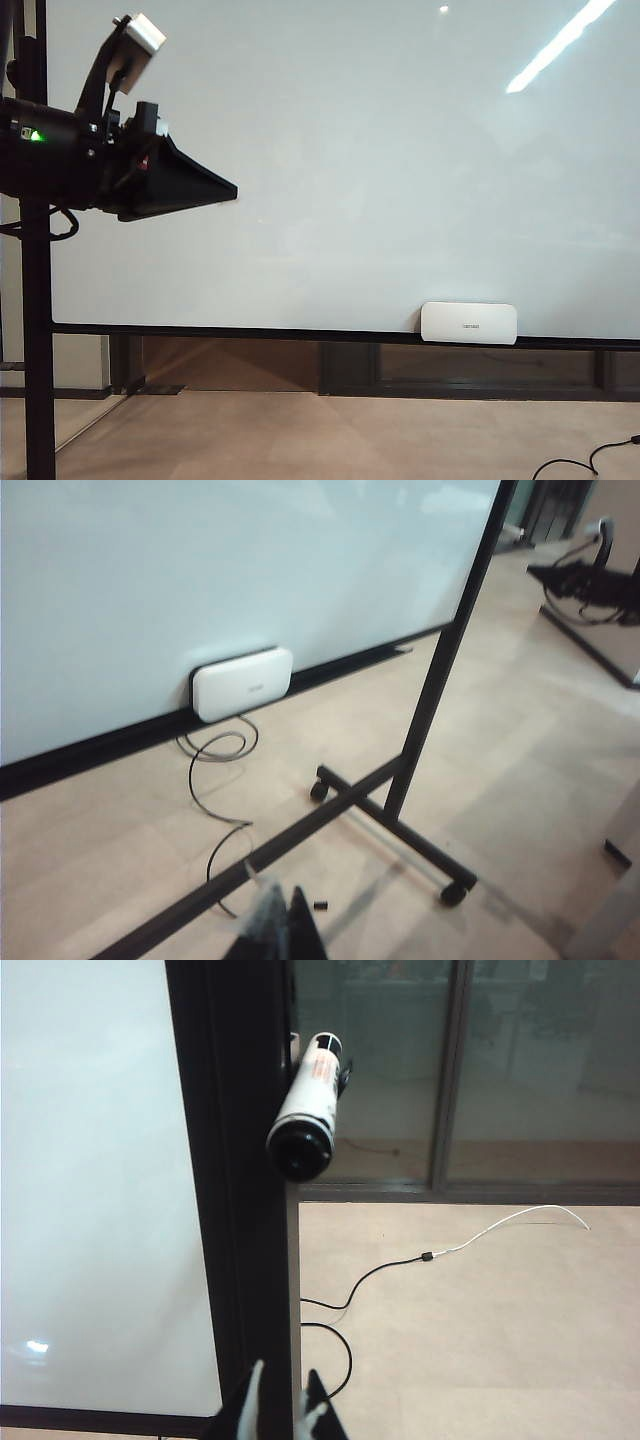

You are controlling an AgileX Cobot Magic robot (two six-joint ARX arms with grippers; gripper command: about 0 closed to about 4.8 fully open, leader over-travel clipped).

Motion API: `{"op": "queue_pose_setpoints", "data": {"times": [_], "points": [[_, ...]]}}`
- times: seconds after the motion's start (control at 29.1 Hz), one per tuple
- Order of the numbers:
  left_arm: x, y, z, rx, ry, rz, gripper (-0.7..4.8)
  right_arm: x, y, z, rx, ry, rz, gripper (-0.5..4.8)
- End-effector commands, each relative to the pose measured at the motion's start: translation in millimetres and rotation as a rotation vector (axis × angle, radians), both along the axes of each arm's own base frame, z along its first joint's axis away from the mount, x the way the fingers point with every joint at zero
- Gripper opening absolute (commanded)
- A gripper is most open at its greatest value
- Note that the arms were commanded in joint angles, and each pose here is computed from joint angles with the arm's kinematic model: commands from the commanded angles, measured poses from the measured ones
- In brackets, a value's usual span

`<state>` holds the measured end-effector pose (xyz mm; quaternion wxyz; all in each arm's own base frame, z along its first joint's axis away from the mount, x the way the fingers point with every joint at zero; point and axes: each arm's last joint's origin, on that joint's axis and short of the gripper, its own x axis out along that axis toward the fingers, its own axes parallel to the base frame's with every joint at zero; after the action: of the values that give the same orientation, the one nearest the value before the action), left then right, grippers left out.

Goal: Reach to the right to find the marker pen, pick it up, and write the number 19 on the whiteboard.

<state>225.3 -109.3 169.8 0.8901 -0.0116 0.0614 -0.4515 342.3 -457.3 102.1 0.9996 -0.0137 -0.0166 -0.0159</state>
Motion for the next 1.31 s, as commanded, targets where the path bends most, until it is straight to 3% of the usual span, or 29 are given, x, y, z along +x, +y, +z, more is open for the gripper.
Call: {"op": "queue_pose_setpoints", "data": {"times": [0.03,0.17,0.31,0.41,0.58,1.31], "points": [[0.4,-0.7,0.7,0.013,-0.011,-0.009,-0.04,-0.6,-0.4,5.3,-0.008,-0.014,0.007,1.08],[0.9,-0.3,0.5,0.016,-0.01,0.013,-0.04,-0.6,-0.4,5.3,-0.001,-0.014,0.009,1.87],[1.3,0.0,0.5,0.02,-0.012,0.034,-0.05,-0.5,-0.1,6.6,-0.009,-0.022,0.012,1.94],[1.4,0.0,0.5,0.02,-0.012,0.036,-0.05,-0.6,1.1,10.4,-0.033,-0.046,0.038,2.44],[1.5,0.0,0.6,0.019,-0.011,0.036,-0.05,-0.8,1.4,14.7,-0.042,-0.073,0.028,2.75],[1.4,0.0,0.2,0.018,-0.005,0.036,-0.05,34.3,8.9,46.4,-0.066,-0.115,-0.113,2.72]]}}
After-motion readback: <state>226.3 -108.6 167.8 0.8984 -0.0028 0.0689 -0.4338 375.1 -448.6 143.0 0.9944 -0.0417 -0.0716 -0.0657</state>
